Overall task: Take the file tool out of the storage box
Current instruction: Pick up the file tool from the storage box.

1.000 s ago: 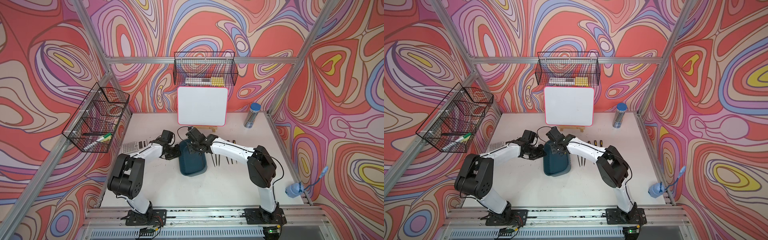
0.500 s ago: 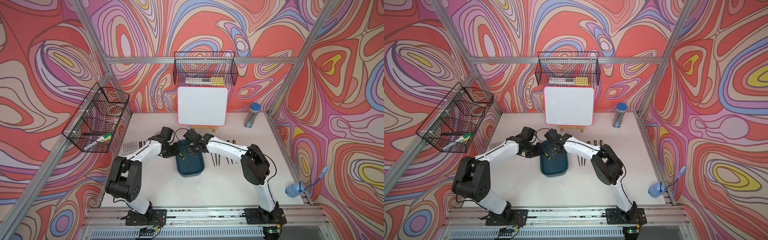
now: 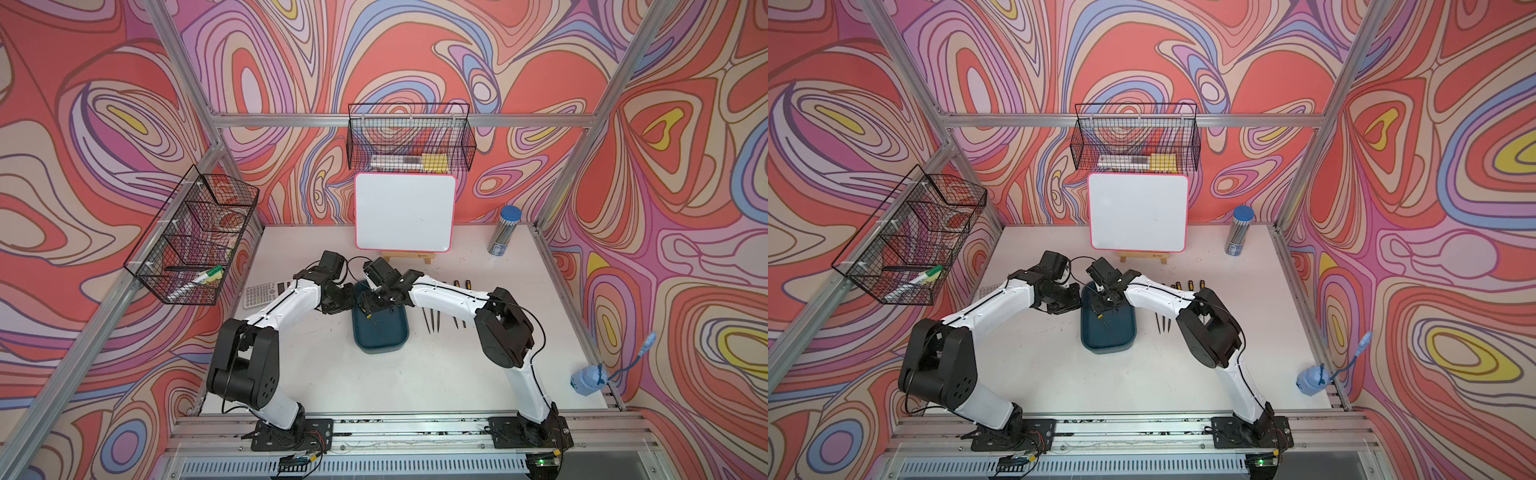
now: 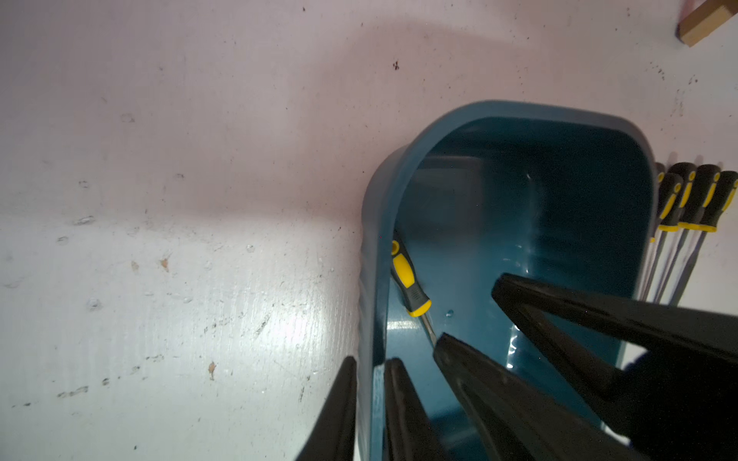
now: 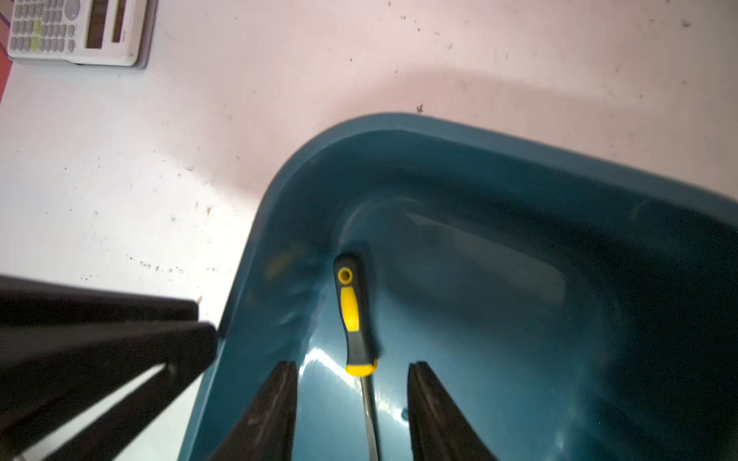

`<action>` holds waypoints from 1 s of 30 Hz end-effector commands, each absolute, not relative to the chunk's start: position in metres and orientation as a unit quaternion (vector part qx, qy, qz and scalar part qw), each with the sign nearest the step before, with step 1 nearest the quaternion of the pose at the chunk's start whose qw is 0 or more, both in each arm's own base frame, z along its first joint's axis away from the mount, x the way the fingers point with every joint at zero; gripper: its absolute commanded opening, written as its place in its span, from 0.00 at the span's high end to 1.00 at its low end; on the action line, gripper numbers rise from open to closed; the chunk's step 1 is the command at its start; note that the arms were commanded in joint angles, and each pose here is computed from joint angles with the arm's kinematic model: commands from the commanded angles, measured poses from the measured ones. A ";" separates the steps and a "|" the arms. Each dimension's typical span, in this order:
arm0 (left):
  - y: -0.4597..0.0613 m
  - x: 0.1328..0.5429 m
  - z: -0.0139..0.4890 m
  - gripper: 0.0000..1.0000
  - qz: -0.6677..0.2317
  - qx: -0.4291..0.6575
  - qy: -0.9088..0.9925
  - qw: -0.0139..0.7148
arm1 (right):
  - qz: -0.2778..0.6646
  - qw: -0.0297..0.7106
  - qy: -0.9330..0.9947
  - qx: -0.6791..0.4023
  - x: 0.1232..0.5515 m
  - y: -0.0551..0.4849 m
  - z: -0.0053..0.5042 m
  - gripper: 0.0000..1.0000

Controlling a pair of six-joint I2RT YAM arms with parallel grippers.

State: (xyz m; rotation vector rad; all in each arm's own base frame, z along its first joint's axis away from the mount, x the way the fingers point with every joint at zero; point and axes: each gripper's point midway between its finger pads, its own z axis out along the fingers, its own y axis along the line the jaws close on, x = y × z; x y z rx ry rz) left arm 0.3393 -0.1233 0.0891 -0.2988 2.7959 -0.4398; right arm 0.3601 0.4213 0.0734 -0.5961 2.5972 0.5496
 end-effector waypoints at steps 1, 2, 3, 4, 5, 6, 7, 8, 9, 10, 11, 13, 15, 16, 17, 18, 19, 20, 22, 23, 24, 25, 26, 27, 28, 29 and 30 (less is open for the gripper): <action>-0.118 0.339 0.106 0.79 -0.143 -0.100 0.971 0.166 | 0.182 0.190 0.938 -0.224 0.359 0.424 0.055 0.53; -0.115 0.339 0.107 0.79 -0.138 -0.101 0.970 0.171 | 0.181 0.188 0.939 -0.226 0.360 0.425 0.053 0.53; -0.114 0.340 0.109 0.78 -0.134 -0.103 0.970 0.176 | 0.180 0.185 0.939 -0.228 0.360 0.426 0.050 0.53; -0.111 0.341 0.111 0.78 -0.130 -0.104 0.969 0.182 | 0.180 0.182 0.939 -0.229 0.361 0.427 0.048 0.53; -0.109 0.341 0.114 0.77 -0.126 -0.106 0.968 0.189 | 0.181 0.179 0.939 -0.230 0.360 0.429 0.045 0.53; -0.108 0.342 0.116 0.77 -0.125 -0.106 0.967 0.194 | 0.181 0.176 0.940 -0.231 0.360 0.429 0.043 0.54; -0.106 0.342 0.118 0.76 -0.121 -0.107 0.967 0.197 | 0.183 0.175 0.940 -0.231 0.360 0.430 0.042 0.54; -0.104 0.342 0.119 0.76 -0.119 -0.109 0.966 0.199 | 0.183 0.173 0.940 -0.231 0.360 0.431 0.040 0.54; -0.101 0.342 0.121 0.75 -0.116 -0.111 0.966 0.202 | 0.183 0.172 0.940 -0.231 0.360 0.431 0.038 0.54; -0.098 0.341 0.120 0.75 -0.112 -0.114 0.966 0.202 | 0.182 0.171 0.940 -0.231 0.361 0.431 0.036 0.54; -0.095 0.341 0.121 0.75 -0.109 -0.118 0.966 0.204 | 0.180 0.168 0.941 -0.231 0.361 0.432 0.034 0.54; -0.090 0.340 0.120 0.74 -0.106 -0.125 0.965 0.204 | 0.176 0.162 0.943 -0.232 0.361 0.432 0.030 0.55; -0.085 0.339 0.119 0.74 -0.101 -0.130 0.965 0.205 | 0.170 0.160 0.944 -0.232 0.361 0.432 0.025 0.56; -0.083 0.338 0.119 0.73 -0.097 -0.132 0.965 0.207 | 0.166 0.161 0.945 -0.232 0.362 0.432 0.025 0.57; -0.082 0.337 0.120 0.73 -0.095 -0.132 0.965 0.207 | 0.159 0.162 0.946 -0.232 0.362 0.430 0.023 0.59; -0.082 0.337 0.120 0.73 -0.094 -0.132 0.965 0.208 | 0.153 0.162 0.947 -0.230 0.363 0.428 0.020 0.59; -0.081 0.337 0.120 0.73 -0.093 -0.133 0.965 0.208 | 0.146 0.163 0.948 -0.230 0.364 0.428 0.019 0.60; -0.081 0.336 0.119 0.73 -0.093 -0.133 0.965 0.208 | 0.140 0.163 0.949 -0.229 0.364 0.426 0.017 0.62; -0.081 0.336 0.118 0.73 -0.093 -0.133 0.965 0.206 | 0.130 0.163 0.952 -0.226 0.365 0.424 0.015 0.64; -0.081 0.336 0.118 0.73 -0.094 -0.133 0.965 0.207 | 0.125 0.162 0.953 -0.223 0.366 0.422 0.013 0.66; -0.082 0.337 0.118 0.73 -0.096 -0.133 0.965 0.206 | 0.120 0.161 0.955 -0.219 0.366 0.420 0.012 0.70; -0.082 0.337 0.118 0.73 -0.098 -0.133 0.965 0.205 | 0.119 0.162 0.955 -0.217 0.366 0.419 0.012 0.73; -0.084 0.338 0.117 0.73 -0.100 -0.132 0.965 0.205 | 0.118 0.162 0.956 -0.215 0.366 0.419 0.012 0.75; -0.085 0.338 0.117 0.73 -0.103 -0.133 0.964 0.204 | 0.119 0.165 0.956 -0.214 0.367 0.419 0.013 0.76; -0.086 0.338 0.116 0.73 -0.106 -0.133 0.964 0.202 | 0.120 0.167 0.956 -0.211 0.367 0.419 0.014 0.76; -0.086 0.338 0.115 0.73 -0.108 -0.134 0.964 0.201 | 0.121 0.169 0.955 -0.210 0.368 0.419 0.015 0.77; -0.087 0.338 0.114 0.73 -0.110 -0.135 0.964 0.200 | 0.122 0.171 0.955 -0.209 0.368 0.419 0.016 0.77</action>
